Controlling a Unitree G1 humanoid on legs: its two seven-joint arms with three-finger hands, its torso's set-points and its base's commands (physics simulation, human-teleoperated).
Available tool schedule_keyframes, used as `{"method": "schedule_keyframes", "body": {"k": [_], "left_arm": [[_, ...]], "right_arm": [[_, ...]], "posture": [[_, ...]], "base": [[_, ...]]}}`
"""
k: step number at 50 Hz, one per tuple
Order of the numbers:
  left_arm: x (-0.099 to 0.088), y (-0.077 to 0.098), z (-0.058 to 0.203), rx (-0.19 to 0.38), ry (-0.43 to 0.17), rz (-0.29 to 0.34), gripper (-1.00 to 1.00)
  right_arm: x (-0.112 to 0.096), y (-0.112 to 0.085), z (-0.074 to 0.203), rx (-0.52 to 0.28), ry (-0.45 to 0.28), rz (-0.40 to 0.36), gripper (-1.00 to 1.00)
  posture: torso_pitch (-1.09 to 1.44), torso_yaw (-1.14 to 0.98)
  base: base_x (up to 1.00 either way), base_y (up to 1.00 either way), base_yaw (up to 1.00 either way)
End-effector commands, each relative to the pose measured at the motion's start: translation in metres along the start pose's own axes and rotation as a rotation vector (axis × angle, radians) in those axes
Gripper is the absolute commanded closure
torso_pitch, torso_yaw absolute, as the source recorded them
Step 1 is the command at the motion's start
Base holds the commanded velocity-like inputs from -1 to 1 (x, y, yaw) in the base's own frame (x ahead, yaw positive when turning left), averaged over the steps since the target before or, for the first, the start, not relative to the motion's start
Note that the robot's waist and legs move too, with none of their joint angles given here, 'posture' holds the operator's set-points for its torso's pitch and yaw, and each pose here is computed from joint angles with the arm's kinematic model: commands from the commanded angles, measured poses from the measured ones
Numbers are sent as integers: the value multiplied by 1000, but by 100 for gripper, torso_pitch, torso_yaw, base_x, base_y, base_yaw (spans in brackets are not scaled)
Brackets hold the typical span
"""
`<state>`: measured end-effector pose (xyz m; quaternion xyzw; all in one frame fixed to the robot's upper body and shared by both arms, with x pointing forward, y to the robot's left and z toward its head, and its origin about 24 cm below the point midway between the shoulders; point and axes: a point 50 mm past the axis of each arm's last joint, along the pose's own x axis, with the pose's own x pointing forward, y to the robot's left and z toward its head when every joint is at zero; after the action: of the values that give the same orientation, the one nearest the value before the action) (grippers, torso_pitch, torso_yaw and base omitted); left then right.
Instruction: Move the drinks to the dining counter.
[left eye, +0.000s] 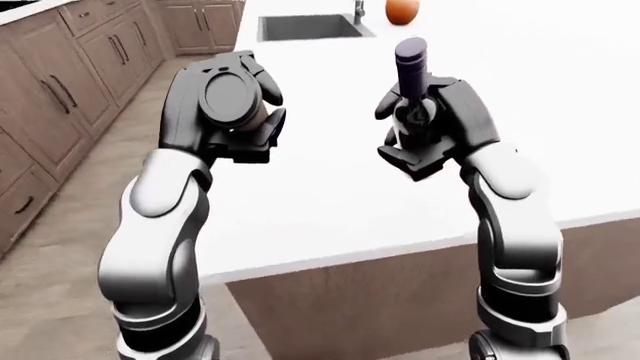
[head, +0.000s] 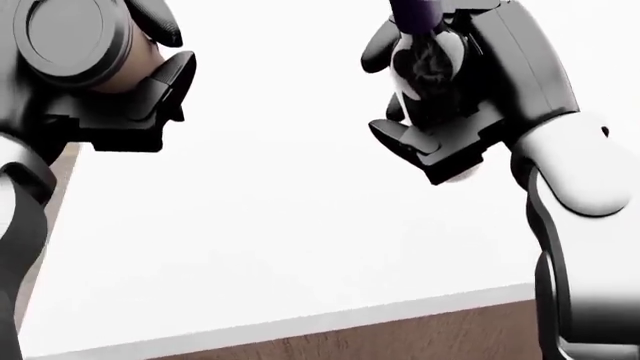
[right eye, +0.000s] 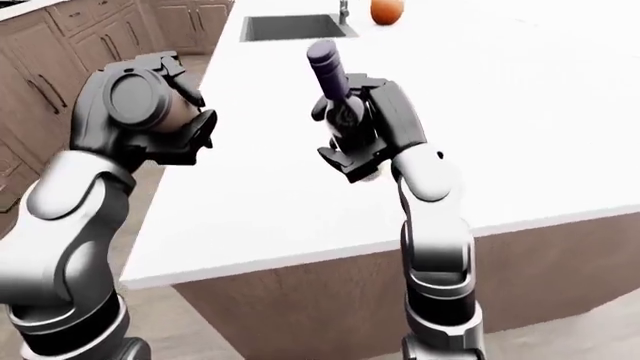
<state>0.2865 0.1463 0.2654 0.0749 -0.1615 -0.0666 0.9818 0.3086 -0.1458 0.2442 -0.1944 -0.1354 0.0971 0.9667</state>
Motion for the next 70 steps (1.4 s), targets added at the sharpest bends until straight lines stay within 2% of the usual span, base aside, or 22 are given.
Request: {"method": "schedule_keyframes", "body": {"k": [1, 10, 23, 30, 43, 53, 60, 70], "left_arm": [[-2, 0, 17, 9, -91, -3, 86], [1, -1, 18, 10, -94, -6, 86], [-1, 2, 18, 9, -92, -3, 87], [0, -1, 15, 9, -92, -4, 87], [-1, -4, 16, 2, -90, -21, 84], [-2, -8, 16, -4, -90, -31, 84], [-4, -10, 13, -6, -85, -33, 84], [-7, -7, 12, -6, -83, -34, 84]], "right_arm": [[-6, -17, 26, -43, -130, -98, 100], [-3, -19, 28, -50, -132, -103, 100], [-4, -21, 29, -58, -123, -128, 100], [-7, -23, 29, -68, -114, -140, 100], [-10, -36, 27, -81, -58, -181, 100], [-1, -56, 10, -17, -9, -266, 100], [4, -63, -3, 8, -19, -295, 100], [20, -61, -17, 29, -23, -280, 100]], "posture": [[0, 0], [0, 0], [0, 0], [0, 0], [0, 0], [0, 0], [0, 0], [0, 0]], "base": [[0, 0, 69], [0, 0, 63], [0, 0, 0], [0, 0, 0], [0, 0, 0], [0, 0, 0], [0, 0, 0], [0, 0, 0]]}}
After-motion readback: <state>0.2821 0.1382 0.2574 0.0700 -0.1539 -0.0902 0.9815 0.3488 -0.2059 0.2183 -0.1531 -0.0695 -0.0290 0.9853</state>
